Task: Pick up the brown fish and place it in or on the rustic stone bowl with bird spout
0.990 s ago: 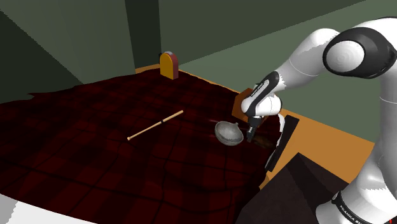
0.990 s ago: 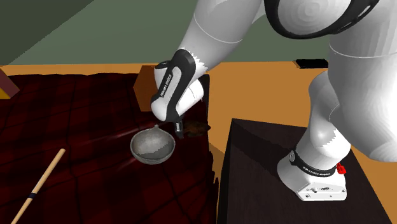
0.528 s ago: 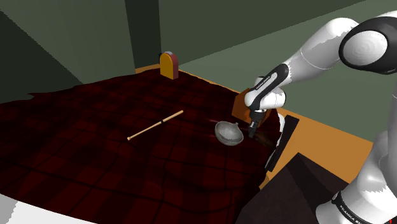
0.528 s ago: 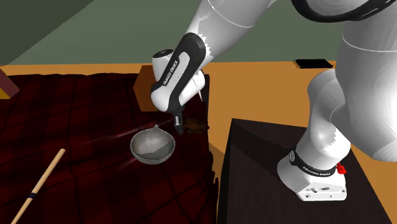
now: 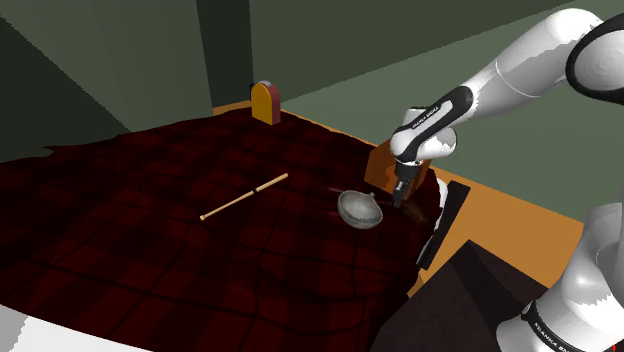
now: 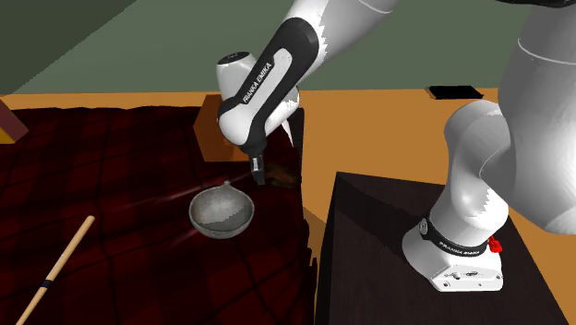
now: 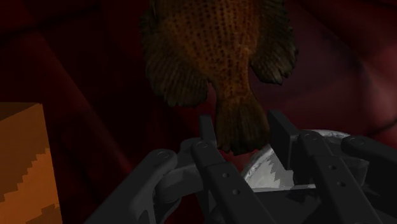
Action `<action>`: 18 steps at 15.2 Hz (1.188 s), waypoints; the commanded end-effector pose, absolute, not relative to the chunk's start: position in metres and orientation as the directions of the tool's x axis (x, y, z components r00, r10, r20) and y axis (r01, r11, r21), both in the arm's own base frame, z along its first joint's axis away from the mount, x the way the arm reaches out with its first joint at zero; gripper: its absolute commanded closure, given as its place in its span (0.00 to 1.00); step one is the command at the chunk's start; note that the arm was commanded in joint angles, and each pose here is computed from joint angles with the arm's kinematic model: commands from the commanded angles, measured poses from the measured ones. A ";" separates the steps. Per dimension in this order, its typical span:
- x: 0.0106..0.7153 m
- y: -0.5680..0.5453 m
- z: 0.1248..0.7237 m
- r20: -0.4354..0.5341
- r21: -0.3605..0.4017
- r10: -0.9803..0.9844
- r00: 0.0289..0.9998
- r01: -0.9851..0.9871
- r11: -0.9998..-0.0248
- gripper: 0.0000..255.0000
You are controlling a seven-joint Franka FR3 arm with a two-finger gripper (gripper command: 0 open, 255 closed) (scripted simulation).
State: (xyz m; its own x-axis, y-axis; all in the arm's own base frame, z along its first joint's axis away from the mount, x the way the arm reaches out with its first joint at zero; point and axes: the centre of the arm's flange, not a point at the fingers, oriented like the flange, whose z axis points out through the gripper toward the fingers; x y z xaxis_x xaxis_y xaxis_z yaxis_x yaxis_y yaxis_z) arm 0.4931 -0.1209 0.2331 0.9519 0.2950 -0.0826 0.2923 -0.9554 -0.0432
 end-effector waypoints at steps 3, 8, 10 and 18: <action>0.493 -0.121 0.254 -0.083 -0.043 0.295 0.952 0.292 -0.955 1.00; 0.493 -0.121 0.281 -0.083 -0.043 0.295 0.952 0.292 -0.955 1.00; 0.493 -0.121 0.291 -0.083 -0.043 0.295 0.952 0.292 -0.955 1.00; 0.540 -0.074 0.304 -0.083 -0.043 0.295 0.952 0.292 -0.955 1.00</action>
State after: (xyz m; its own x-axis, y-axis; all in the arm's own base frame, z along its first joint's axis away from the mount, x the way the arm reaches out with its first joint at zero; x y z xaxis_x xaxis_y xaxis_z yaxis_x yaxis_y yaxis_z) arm 0.5295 -0.0827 0.3044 0.9518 0.2954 -0.0832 0.2928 -0.9553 -0.0423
